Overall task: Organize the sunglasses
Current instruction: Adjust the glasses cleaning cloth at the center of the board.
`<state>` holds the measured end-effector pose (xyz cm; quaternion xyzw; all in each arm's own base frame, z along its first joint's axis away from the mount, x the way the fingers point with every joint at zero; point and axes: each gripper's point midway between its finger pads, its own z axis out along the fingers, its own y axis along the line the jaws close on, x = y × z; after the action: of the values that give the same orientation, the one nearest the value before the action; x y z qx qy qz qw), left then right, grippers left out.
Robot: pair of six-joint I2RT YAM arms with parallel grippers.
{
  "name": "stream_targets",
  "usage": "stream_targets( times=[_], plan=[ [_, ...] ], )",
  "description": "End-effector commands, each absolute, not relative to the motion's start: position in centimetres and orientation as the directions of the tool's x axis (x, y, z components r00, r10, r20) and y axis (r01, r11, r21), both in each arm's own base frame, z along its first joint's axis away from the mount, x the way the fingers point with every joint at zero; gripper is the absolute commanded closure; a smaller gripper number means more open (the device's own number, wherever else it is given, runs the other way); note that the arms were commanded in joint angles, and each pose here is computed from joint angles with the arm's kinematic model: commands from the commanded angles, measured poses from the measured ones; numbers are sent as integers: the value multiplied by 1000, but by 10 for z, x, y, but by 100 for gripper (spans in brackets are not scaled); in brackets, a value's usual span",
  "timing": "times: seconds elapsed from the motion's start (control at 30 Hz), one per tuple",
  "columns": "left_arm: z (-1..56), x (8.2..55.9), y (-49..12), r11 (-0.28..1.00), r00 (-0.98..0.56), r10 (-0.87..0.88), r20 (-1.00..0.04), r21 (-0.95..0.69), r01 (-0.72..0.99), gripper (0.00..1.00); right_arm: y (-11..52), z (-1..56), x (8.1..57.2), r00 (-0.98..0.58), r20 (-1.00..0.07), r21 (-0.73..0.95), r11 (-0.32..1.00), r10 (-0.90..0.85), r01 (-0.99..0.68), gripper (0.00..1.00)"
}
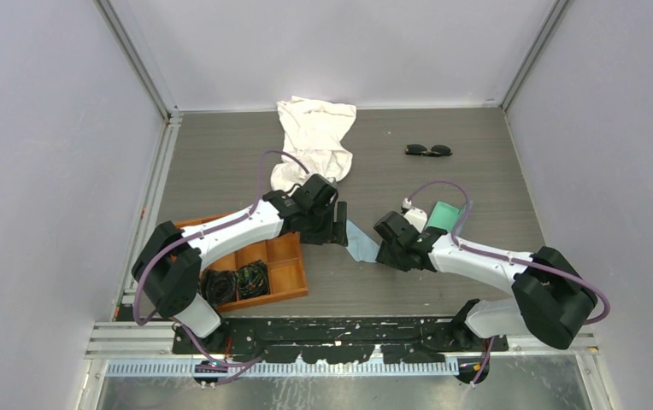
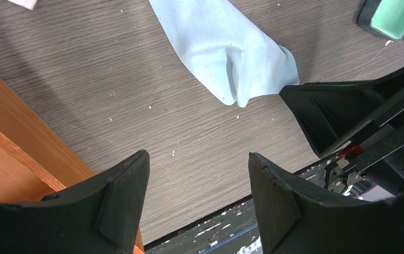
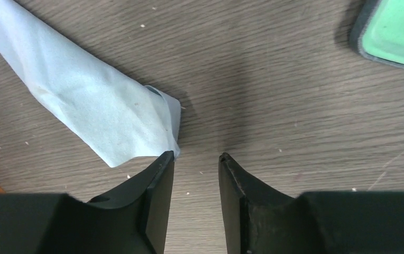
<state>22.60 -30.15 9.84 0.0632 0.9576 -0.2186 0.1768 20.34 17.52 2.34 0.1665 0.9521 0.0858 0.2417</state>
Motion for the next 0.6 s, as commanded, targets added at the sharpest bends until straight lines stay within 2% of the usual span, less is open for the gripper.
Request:
stream_targets(
  times=[0.0, 0.1, 0.3, 0.4, 0.57],
  plan=[
    [113, 236, -312, 875, -916, 20, -401, -435, 210, 31, 193, 35, 221, -784, -446, 337, 893, 431, 299, 61],
    [110, 236, -313, 877, -920, 25, -392, -434, 209, 31, 192, 32, 222, -786, -448, 325, 896, 426, 301, 73],
    [105, 238, -318, 878, -925, 34, -379, -431, 208, 32, 193, 31, 224, -785, -457, 324, 900, 418, 291, 87],
    [104, 239, -316, 886, -926, 37, -376, -416, 205, 33, 195, 37, 229, -787, -471, 317, 909, 400, 272, 99],
    [110, 245, -309, 897, -911, 13, -413, -398, 193, 35, 212, 63, 252, -774, -526, 331, 923, 352, 196, 100]
  ],
)
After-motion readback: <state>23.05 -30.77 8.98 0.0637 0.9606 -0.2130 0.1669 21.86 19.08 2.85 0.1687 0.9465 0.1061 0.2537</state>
